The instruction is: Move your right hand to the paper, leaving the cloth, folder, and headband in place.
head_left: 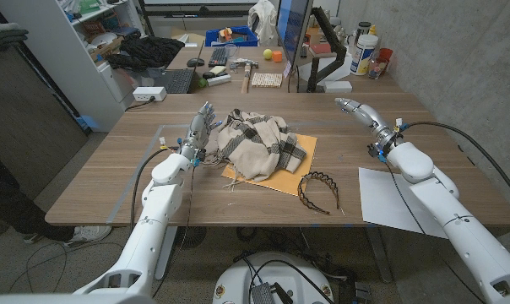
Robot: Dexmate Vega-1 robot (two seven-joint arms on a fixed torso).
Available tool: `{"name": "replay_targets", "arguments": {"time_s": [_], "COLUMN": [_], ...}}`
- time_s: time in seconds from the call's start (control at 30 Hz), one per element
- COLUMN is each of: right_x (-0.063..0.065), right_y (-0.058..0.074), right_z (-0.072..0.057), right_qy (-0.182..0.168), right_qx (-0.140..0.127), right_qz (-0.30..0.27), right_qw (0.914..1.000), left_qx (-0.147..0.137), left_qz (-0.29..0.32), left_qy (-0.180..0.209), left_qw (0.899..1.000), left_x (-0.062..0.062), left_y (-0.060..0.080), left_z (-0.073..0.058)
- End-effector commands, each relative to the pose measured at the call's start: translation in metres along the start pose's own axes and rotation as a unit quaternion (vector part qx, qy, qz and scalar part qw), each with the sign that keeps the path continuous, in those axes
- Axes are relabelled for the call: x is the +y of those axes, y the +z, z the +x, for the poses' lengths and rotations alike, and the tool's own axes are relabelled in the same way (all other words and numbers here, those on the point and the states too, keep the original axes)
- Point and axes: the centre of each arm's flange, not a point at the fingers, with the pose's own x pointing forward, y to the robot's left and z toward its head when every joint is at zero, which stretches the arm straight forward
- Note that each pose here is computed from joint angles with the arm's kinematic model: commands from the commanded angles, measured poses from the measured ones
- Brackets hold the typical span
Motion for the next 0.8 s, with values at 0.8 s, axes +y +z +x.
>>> {"name": "replay_targets", "arguments": {"time_s": [0.8], "right_x": [-0.012], "right_y": [0.027], "right_z": [-0.022], "right_qy": [0.033], "right_qx": [-0.010], "right_qz": [-0.186], "right_qw": [0.9819], "left_qx": [0.007], "left_qz": [0.001], "left_qy": [-0.003], "left_qw": [1.000], "left_x": [0.008], "left_y": [-0.004], "left_z": [0.004]}}
